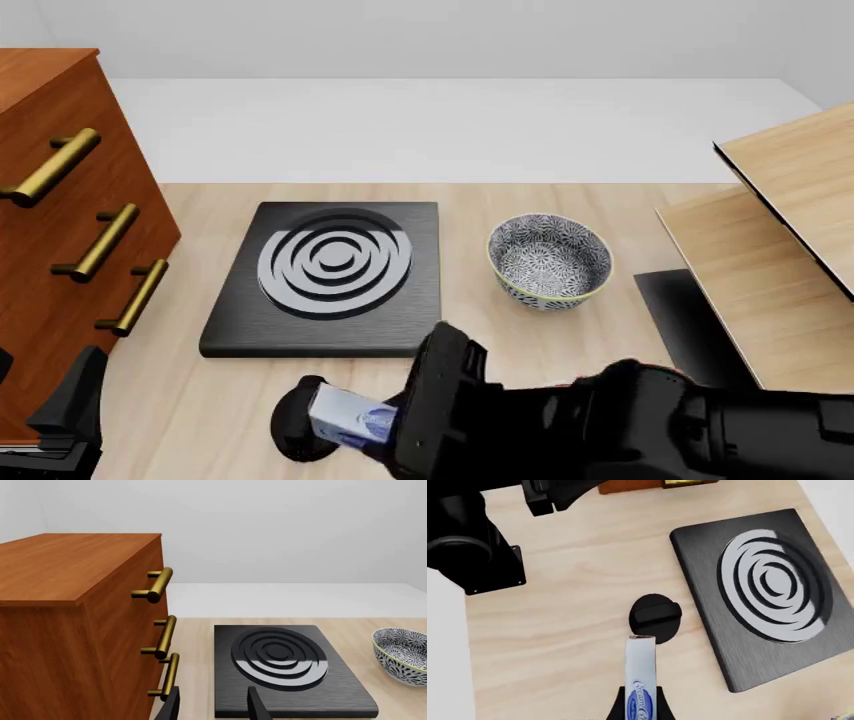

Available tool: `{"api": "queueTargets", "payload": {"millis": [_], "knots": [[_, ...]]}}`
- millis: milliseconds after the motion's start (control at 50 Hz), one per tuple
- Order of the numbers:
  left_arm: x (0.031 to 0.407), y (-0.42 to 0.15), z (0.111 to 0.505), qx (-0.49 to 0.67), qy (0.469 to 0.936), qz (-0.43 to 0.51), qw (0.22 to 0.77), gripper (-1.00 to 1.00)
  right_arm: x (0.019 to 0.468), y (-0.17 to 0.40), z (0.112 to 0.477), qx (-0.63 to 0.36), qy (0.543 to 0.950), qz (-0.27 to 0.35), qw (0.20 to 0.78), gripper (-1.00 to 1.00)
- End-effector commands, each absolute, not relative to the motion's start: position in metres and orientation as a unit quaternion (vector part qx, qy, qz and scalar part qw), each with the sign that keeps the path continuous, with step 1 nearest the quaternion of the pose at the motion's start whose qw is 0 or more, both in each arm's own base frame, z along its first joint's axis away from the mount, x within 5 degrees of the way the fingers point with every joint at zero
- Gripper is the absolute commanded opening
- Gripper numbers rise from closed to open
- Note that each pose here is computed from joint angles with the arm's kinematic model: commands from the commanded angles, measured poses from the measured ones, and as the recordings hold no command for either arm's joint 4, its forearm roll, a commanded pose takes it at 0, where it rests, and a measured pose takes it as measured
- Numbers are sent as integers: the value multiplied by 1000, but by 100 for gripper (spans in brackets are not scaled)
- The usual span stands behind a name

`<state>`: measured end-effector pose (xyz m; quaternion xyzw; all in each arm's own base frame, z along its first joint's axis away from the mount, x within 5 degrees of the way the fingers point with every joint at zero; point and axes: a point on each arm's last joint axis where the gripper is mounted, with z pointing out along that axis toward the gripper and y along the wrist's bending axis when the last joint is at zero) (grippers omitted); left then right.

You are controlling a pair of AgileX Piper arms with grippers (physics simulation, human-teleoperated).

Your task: Pick up the cream cheese and put it in the bowl.

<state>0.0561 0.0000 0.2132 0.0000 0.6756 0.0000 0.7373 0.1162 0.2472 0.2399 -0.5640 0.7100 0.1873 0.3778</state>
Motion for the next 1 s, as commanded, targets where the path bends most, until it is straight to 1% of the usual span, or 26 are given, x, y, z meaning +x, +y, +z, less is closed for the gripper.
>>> {"api": "queueTargets", "payload": {"millis": [20,180,260,480,580,700,1000], "knots": [[56,0,213,0,676,0,737,100,124,216,284,-526,709,189,431,-100],[56,0,213,0,676,0,737,100,133,195,313,-490,712,182,468,-100],[56,0,213,0,676,0,737,100,135,191,320,-480,713,181,477,-100],[56,0,213,0,676,0,737,100,164,170,337,-418,729,152,521,-100],[56,0,213,0,676,0,737,100,175,165,346,-389,735,147,536,-100],[56,0,213,0,676,0,737,100,185,162,347,-377,740,137,540,-100],[56,0,213,0,676,0,737,100,229,144,340,-310,760,100,563,-100]]}}
